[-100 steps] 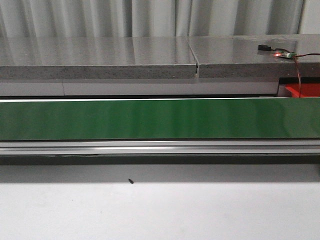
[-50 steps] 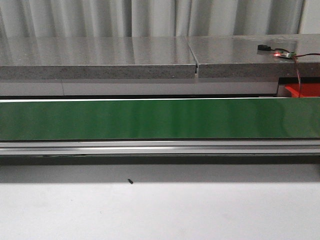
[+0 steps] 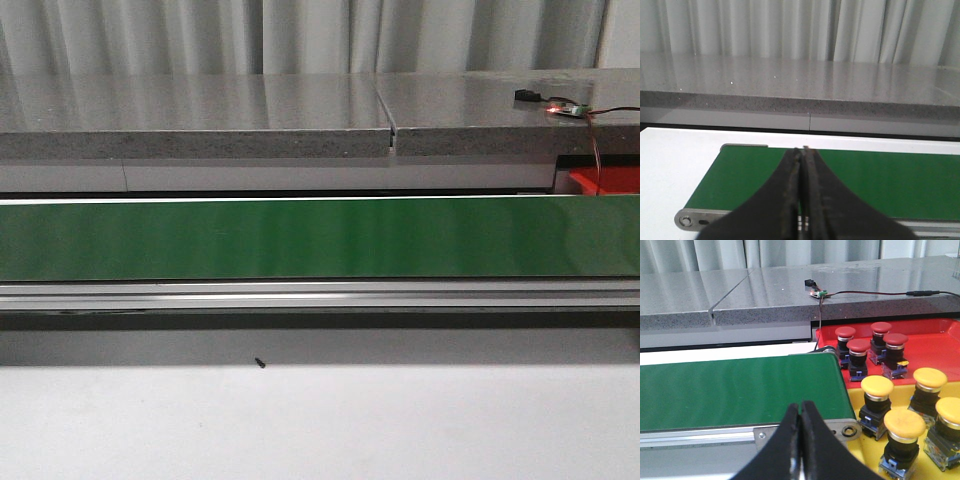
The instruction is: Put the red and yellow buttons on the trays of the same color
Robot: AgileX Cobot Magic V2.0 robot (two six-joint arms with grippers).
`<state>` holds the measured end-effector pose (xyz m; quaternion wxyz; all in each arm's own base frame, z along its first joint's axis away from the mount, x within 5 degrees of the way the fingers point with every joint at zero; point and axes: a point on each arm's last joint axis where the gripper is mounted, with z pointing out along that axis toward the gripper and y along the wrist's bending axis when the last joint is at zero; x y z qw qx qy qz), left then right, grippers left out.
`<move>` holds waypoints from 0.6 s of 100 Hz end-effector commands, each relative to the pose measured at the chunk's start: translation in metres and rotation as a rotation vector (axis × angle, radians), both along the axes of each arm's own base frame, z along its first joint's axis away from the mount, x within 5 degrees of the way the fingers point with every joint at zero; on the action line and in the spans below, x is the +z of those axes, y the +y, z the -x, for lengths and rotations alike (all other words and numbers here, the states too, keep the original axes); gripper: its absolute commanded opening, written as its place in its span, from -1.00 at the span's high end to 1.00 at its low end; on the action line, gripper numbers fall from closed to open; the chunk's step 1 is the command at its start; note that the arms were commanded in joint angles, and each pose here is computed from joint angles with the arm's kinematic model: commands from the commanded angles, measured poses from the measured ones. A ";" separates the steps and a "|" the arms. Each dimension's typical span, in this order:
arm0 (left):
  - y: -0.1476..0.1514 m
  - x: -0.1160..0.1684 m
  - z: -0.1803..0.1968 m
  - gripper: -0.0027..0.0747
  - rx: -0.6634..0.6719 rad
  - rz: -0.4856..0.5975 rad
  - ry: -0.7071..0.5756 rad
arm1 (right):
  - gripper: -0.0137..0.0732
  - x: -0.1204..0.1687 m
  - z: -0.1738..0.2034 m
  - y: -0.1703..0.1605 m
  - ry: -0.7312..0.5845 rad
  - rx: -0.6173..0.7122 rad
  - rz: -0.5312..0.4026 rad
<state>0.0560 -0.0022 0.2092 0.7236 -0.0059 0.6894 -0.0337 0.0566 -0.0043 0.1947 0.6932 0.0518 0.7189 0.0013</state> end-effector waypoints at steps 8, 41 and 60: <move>0.000 -0.003 0.002 0.98 -0.010 0.012 -0.094 | 0.95 0.013 0.002 0.001 -0.109 0.006 0.012; 0.000 -0.002 0.002 0.98 -0.009 0.013 -0.106 | 0.95 0.013 0.002 0.001 -0.108 0.005 0.012; 0.000 -0.002 0.002 0.98 -0.009 0.013 -0.106 | 0.95 0.013 0.002 0.001 -0.108 0.005 0.012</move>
